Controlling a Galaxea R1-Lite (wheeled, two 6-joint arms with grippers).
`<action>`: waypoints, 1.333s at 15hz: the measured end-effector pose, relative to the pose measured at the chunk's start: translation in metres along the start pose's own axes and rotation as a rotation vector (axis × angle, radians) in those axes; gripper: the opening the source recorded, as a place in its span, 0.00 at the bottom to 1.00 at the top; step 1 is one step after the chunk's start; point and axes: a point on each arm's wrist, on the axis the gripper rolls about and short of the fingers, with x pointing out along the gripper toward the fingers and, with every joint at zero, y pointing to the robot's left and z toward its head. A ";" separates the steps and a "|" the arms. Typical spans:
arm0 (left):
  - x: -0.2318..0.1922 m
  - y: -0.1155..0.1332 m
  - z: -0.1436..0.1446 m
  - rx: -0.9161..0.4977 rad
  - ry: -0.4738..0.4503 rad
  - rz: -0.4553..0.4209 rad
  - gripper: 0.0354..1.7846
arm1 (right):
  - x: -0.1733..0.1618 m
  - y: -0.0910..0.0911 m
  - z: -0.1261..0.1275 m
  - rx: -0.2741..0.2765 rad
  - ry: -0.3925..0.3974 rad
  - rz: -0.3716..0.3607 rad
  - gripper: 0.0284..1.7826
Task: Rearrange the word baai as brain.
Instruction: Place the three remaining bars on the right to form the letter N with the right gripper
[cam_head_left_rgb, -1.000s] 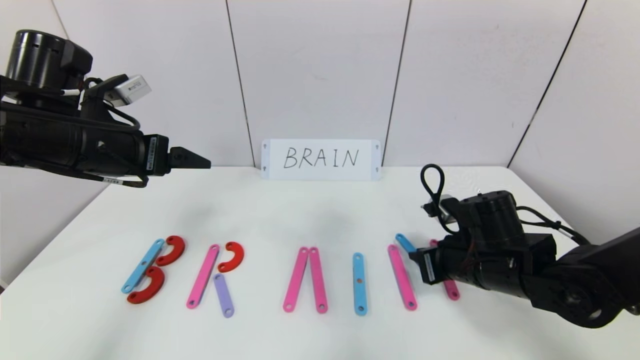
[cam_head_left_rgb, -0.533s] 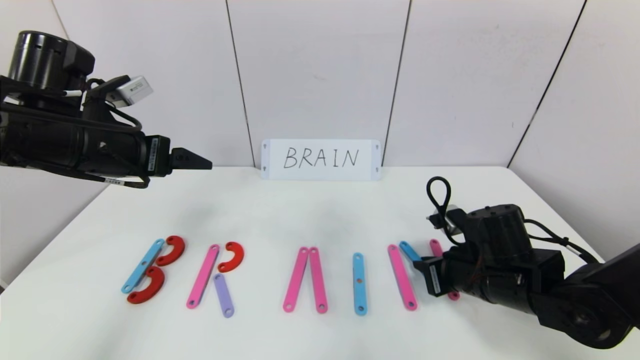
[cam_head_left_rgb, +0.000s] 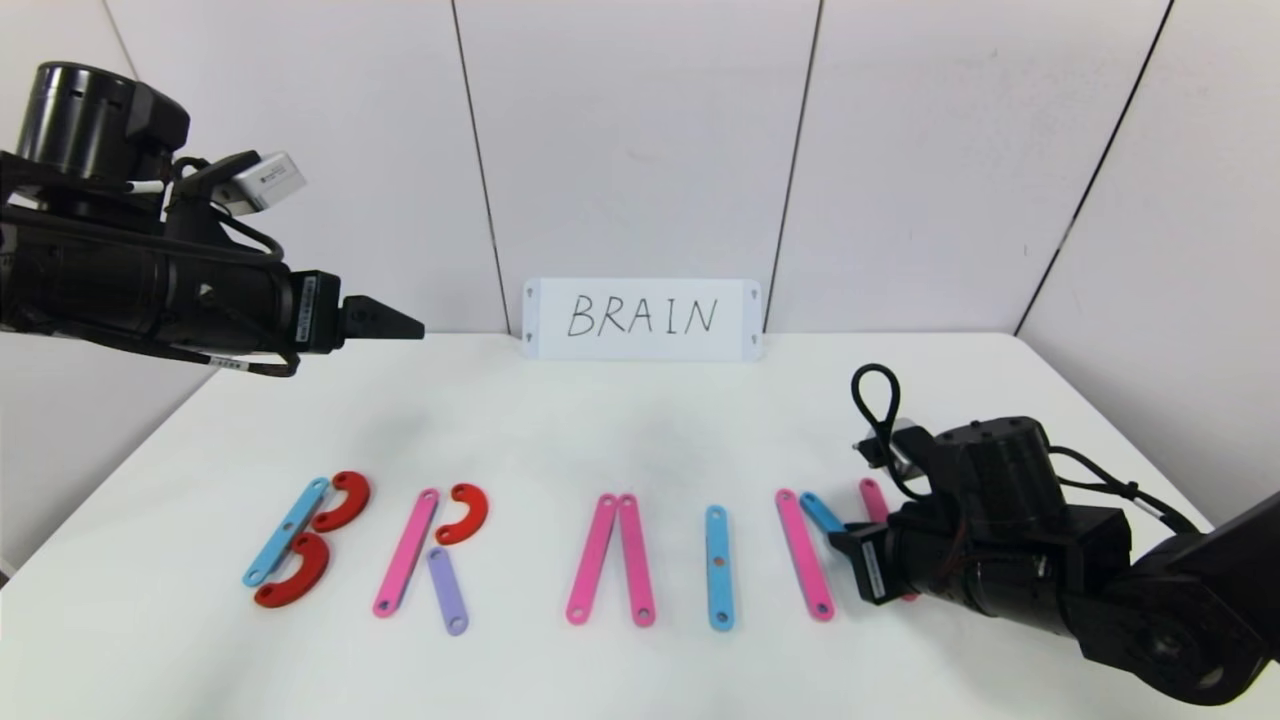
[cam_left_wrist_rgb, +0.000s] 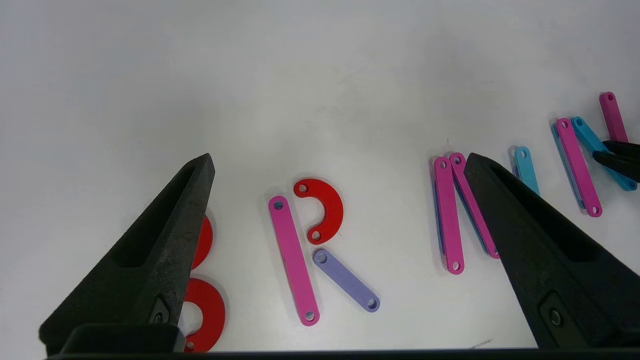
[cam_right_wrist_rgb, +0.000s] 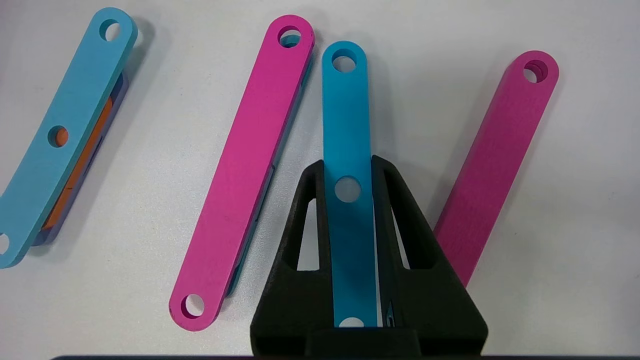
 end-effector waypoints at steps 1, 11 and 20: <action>0.000 0.000 0.000 0.000 0.000 0.000 0.98 | 0.000 0.000 0.000 -0.002 0.000 0.002 0.14; 0.001 0.000 0.000 0.000 0.001 -0.001 0.98 | 0.002 -0.007 0.001 -0.010 0.001 0.000 0.24; 0.002 -0.002 -0.001 0.003 0.008 -0.008 0.98 | -0.003 -0.009 0.009 -0.005 -0.035 -0.006 0.92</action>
